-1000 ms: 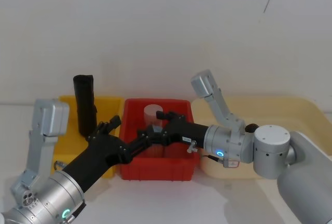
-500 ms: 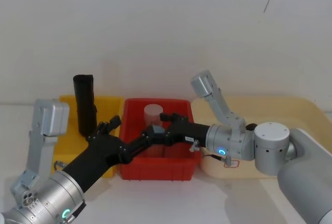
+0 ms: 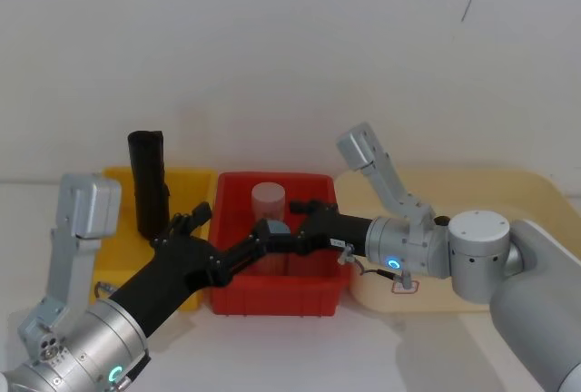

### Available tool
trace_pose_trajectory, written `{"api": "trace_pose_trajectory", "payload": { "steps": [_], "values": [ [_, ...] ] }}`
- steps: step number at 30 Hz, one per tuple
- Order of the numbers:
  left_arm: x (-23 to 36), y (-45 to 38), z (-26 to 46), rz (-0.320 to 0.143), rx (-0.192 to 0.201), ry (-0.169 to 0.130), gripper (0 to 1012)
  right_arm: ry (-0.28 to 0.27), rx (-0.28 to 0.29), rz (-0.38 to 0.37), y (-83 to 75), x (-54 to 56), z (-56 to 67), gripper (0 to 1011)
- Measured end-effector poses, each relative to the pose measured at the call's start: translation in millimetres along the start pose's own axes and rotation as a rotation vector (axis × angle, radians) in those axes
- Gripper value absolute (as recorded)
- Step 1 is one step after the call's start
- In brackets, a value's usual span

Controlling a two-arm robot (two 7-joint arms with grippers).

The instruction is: Pick up the garbage bag with the one hand and transfer it to the other hand.

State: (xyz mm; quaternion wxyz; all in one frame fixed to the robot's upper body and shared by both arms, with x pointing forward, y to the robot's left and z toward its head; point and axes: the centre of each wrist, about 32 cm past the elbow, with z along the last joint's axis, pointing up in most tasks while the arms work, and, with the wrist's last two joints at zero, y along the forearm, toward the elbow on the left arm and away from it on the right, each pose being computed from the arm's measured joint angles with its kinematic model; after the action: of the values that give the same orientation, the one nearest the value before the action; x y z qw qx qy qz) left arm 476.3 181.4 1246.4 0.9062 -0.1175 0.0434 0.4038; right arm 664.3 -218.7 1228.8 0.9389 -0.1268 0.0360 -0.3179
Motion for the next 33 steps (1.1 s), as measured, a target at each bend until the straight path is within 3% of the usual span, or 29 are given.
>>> {"api": "trace_pose_trajectory", "payload": {
  "steps": [33],
  "values": [
    [0.0, 0.0, 0.0, 0.0, 0.0, 0.0, 1002, 0.001, -0.057, 0.019, 7.4, 0.3, -3.4, 1000]
  ]
}}
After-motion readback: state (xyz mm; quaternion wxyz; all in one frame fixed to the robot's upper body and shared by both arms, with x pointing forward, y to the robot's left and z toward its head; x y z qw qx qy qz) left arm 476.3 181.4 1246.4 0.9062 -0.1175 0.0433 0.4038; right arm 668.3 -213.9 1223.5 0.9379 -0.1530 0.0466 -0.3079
